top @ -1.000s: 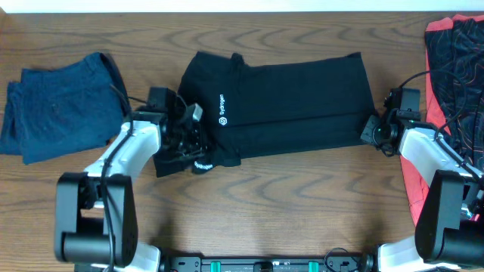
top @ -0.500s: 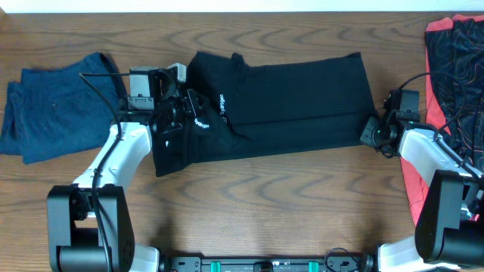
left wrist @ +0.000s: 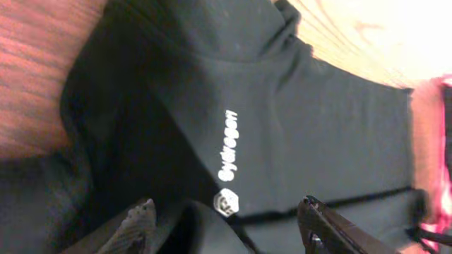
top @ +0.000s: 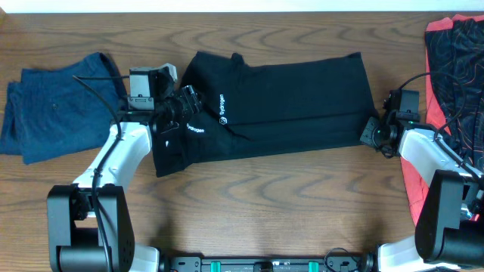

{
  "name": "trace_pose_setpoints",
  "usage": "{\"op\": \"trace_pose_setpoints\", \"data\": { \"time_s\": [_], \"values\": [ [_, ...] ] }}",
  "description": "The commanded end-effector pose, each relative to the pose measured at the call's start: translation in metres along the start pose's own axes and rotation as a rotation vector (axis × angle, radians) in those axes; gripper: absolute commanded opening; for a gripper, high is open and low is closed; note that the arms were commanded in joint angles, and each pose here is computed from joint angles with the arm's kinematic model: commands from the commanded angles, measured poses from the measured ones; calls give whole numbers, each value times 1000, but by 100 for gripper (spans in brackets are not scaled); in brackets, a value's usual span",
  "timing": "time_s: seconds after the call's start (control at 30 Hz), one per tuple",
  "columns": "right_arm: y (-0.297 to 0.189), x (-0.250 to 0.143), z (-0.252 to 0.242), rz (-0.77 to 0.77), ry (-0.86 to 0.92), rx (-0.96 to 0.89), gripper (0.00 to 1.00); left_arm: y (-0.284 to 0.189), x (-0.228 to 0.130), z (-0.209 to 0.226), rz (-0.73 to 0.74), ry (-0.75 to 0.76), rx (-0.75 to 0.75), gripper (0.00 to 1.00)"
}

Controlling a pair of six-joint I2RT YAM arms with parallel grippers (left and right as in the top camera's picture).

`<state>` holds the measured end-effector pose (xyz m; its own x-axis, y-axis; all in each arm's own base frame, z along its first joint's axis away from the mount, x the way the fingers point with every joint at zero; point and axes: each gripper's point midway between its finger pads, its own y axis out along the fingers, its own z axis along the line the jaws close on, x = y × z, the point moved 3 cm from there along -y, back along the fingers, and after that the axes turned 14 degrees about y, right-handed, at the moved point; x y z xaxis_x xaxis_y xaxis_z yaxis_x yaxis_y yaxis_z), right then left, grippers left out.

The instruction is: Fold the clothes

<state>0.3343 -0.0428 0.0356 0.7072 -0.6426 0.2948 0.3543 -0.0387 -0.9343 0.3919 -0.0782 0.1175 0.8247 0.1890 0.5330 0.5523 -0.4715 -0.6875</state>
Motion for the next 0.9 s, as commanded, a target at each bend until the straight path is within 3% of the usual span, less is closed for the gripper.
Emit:
{"op": "trace_pose_setpoints", "data": {
  "time_s": [0.0,0.1,0.23,0.67,0.87],
  "values": [
    [3,-5,-1,12,-3,-9,18,-8,-4,-41,56,-17,-238,58],
    [3,-5,-1,13,-3,-10,18,-8,-27,-59,164,-40,-307,53],
    [3,-5,-1,14,-4,-11,18,-4,-55,-67,255,97,-284,48],
    [5,-12,-6,32,-21,-22,18,22,-95,-73,336,684,78,49],
    [5,-13,-6,33,-21,-23,18,24,-98,-75,333,779,181,49]
  ]
}}
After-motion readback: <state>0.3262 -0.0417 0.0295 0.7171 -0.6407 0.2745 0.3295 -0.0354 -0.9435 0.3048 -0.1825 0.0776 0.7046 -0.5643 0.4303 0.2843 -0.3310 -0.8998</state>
